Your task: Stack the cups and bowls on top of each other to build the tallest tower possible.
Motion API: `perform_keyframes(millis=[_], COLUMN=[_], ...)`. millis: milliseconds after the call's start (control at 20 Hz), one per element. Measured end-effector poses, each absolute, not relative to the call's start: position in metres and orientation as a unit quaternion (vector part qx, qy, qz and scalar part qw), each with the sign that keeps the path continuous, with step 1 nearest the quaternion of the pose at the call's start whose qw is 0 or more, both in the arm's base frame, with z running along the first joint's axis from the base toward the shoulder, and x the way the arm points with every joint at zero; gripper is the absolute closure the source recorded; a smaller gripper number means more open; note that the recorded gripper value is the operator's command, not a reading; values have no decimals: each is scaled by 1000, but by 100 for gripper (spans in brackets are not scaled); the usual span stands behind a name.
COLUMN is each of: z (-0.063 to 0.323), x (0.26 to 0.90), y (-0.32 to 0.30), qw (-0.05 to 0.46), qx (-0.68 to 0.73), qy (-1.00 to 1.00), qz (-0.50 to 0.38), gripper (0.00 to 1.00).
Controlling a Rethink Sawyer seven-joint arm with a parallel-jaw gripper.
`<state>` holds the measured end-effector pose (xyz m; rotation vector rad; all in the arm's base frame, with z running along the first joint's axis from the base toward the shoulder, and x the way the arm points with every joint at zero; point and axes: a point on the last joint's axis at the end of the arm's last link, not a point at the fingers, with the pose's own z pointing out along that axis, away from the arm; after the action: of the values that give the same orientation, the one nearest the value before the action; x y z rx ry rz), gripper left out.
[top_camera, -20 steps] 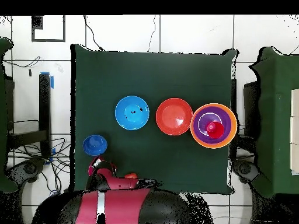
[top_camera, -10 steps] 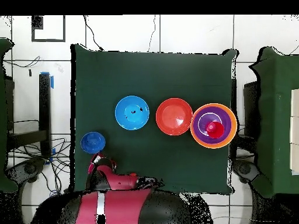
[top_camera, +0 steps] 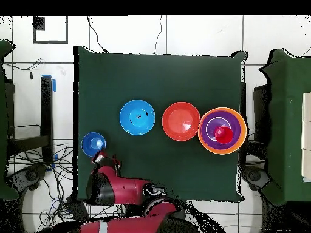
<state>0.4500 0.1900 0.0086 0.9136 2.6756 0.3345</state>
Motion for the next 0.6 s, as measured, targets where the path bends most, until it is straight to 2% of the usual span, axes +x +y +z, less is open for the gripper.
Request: perform_keyframes(millis=[300, 600], z=[20, 9], x=[461, 461], y=[190, 192], qw=[161, 154], qx=[317, 322], qy=[927, 926], qz=[122, 120], gripper=[0, 0])
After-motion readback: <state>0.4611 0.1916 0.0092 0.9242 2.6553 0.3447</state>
